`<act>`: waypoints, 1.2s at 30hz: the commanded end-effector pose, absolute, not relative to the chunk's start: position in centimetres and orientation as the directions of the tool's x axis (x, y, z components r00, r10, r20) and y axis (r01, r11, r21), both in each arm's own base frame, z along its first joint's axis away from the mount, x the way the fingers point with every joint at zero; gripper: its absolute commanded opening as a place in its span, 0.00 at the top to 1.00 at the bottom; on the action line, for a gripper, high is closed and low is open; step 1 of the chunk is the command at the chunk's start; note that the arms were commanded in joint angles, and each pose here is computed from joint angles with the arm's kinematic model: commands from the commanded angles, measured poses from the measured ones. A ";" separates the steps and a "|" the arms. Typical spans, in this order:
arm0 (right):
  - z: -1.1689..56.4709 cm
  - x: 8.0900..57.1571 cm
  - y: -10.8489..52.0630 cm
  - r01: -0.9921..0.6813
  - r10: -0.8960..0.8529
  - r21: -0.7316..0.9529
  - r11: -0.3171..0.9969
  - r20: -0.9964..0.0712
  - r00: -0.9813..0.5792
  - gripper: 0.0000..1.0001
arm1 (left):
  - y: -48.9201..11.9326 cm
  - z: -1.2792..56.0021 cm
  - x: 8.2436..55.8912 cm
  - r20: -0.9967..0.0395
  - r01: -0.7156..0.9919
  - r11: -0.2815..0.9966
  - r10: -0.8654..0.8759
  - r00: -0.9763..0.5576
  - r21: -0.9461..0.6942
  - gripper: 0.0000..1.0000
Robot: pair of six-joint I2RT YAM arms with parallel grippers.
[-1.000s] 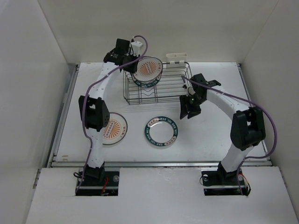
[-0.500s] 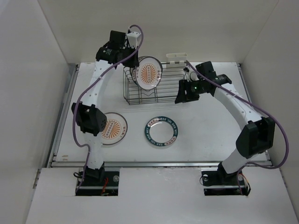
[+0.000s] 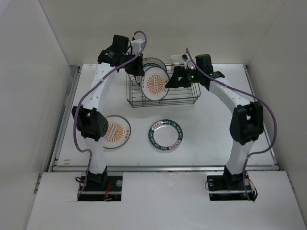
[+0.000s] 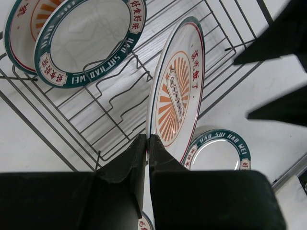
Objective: Unload the plates from the dish rack
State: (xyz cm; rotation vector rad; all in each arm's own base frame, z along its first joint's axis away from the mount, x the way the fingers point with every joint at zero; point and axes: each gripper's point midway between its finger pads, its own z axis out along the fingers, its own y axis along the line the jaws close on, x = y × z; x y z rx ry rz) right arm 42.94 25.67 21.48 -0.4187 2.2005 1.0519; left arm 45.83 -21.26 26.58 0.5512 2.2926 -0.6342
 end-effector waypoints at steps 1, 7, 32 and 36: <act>23.3 47.4 27.2 -0.640 0.035 0.549 0.537 -0.773 -0.634 0.01 | -21.5 31.2 43.8 -0.771 0.584 0.758 0.176 -0.612 -0.290 1.00; 22.9 50.9 27.2 -0.678 0.138 0.586 0.443 -0.792 -0.595 0.01 | -21.5 31.7 43.6 -0.776 0.577 0.760 0.159 -0.610 -0.298 1.00; 28.4 44.0 30.6 -0.748 0.131 0.660 0.068 -0.749 -0.649 1.00 | -20.4 32.3 45.2 -0.788 0.507 0.814 0.103 -0.607 -0.283 0.67; 30.2 41.9 30.1 -0.744 0.102 0.665 0.061 -0.746 -0.658 1.00 | -17.7 33.4 46.4 -0.800 0.380 0.892 0.036 -0.599 -0.244 0.00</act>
